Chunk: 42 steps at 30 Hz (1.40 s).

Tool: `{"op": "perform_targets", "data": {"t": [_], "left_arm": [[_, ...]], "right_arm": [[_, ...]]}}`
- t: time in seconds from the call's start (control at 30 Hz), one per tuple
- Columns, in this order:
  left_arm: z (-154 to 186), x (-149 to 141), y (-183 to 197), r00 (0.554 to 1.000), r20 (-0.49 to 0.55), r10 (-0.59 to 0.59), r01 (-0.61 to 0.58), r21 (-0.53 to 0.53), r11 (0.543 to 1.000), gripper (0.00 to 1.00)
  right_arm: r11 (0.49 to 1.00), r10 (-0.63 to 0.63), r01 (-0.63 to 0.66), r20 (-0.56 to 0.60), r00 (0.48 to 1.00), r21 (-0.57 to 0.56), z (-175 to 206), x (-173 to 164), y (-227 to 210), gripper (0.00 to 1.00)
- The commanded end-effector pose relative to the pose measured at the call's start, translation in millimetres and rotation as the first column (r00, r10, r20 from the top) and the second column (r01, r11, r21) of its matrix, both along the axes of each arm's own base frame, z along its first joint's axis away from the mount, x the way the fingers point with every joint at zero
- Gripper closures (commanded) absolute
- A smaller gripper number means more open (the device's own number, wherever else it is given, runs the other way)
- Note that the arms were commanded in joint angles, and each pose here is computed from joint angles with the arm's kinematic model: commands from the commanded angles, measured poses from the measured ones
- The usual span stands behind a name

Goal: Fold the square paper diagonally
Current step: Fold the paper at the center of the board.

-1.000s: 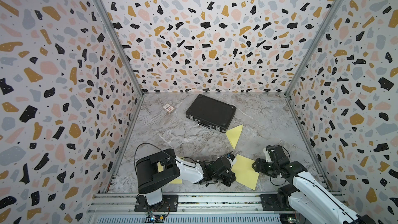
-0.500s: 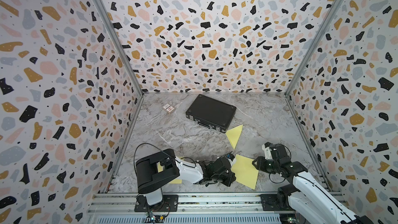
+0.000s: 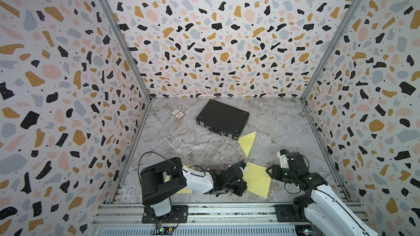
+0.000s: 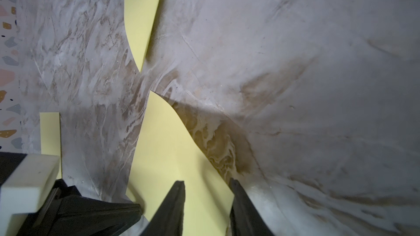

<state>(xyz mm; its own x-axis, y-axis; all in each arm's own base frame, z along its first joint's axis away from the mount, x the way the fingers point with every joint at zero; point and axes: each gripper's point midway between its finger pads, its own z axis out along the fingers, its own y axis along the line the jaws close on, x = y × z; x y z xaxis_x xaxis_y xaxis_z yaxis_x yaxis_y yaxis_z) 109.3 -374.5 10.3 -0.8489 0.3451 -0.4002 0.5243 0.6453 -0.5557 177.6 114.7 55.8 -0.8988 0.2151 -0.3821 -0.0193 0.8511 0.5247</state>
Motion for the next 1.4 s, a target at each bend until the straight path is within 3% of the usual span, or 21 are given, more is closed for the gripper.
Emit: {"op": "perform_targets", "data": {"t": [0.0,0.63,0.8,0.97,1.07,1.1,1.2,1.37], "left_arm": [[-94,-32,134,0.991,-0.109,0.079,-0.006,0.549,0.836,1.00],[-90,-32,135,0.992,-0.103,0.077,-0.008,0.544,0.839,1.00],[-90,-32,136,0.992,-0.102,0.079,-0.011,0.545,0.839,1.00],[-91,-32,136,0.991,-0.103,0.080,-0.011,0.549,0.836,1.00],[-88,-31,136,0.992,-0.096,0.086,-0.021,0.543,0.839,1.00],[-85,-30,135,0.992,-0.093,0.090,-0.026,0.536,0.844,1.00],[-63,-26,120,0.993,-0.078,0.088,-0.041,0.474,0.879,1.00],[-3,-9,80,0.993,-0.031,0.116,-0.102,0.293,0.951,1.00]], "right_arm": [[0.999,0.029,-0.029,0.014,0.999,0.020,2,-2,4,0.63],[0.999,-0.003,0.006,0.067,0.998,-0.052,7,15,-6,0.70],[0.999,0.013,-0.010,0.070,0.997,-0.037,8,16,-2,0.79],[1.000,0.017,-0.015,0.094,0.995,-0.025,12,17,-1,0.81],[1.000,0.021,-0.019,0.103,0.994,-0.018,15,16,0,0.94],[1.000,0.019,-0.017,0.098,0.995,-0.018,14,15,0,1.00],[1.000,-0.024,0.025,0.070,0.997,-0.007,13,11,-4,1.00],[0.979,-0.157,0.159,-0.024,0.987,0.129,-6,0,0,1.00]]}}
